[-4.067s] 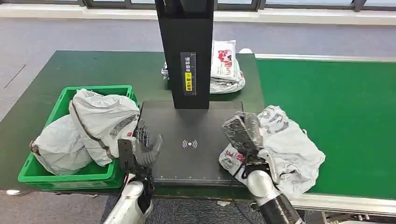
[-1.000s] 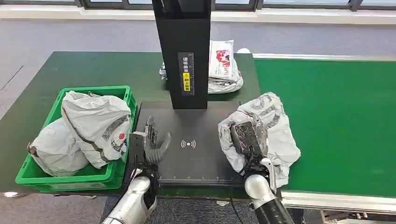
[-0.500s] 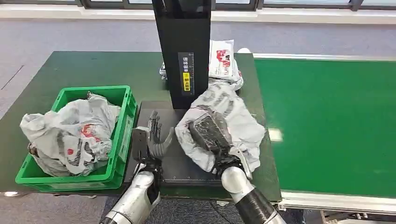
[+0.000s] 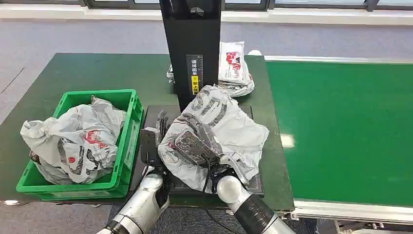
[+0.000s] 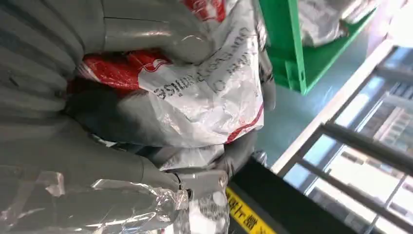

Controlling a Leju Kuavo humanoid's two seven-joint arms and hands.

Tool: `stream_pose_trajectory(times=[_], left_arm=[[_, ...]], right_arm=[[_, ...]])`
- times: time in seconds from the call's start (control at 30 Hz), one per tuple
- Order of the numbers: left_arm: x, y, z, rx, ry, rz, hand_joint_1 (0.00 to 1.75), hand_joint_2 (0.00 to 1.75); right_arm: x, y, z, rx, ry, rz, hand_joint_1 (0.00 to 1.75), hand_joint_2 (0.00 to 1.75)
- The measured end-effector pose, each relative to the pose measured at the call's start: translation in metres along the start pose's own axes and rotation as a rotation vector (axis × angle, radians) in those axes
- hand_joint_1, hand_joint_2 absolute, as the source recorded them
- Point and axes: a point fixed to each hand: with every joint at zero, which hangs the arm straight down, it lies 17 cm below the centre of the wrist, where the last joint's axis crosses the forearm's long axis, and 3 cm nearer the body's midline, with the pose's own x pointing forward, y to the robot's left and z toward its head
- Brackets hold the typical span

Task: Moved the parcel from conveyor to table for the left to box.

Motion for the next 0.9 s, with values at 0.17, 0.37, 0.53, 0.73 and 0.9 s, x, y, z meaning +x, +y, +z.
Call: stream_pose_trajectory(times=[0.17, 0.37, 0.53, 0.73, 0.9], left_arm=[[0.000, 0.006, 0.000, 0.019, -0.004, -0.017, 0.00, 1.75], [0.009, 0.016, -0.001, 0.053, -0.046, -0.073, 0.00, 1.75], [0.019, 0.021, -0.003, 0.079, -0.090, -0.113, 0.00, 1.75], [0.026, 0.022, -0.004, 0.086, -0.116, -0.126, 0.00, 1.75], [0.033, 0.017, -0.005, 0.072, -0.137, -0.127, 0.00, 1.75]], right_arm=[[-0.002, -0.020, 0.000, -0.111, -0.001, 0.052, 0.00, 0.00], [0.000, -0.051, 0.010, -0.285, -0.027, 0.092, 0.00, 0.00], [-0.003, -0.079, 0.022, -0.405, -0.040, 0.068, 0.00, 0.00], [-0.009, -0.097, 0.032, -0.472, -0.038, 0.037, 0.00, 0.00], [-0.013, -0.118, 0.043, -0.563, -0.051, -0.025, 0.00, 0.00]])
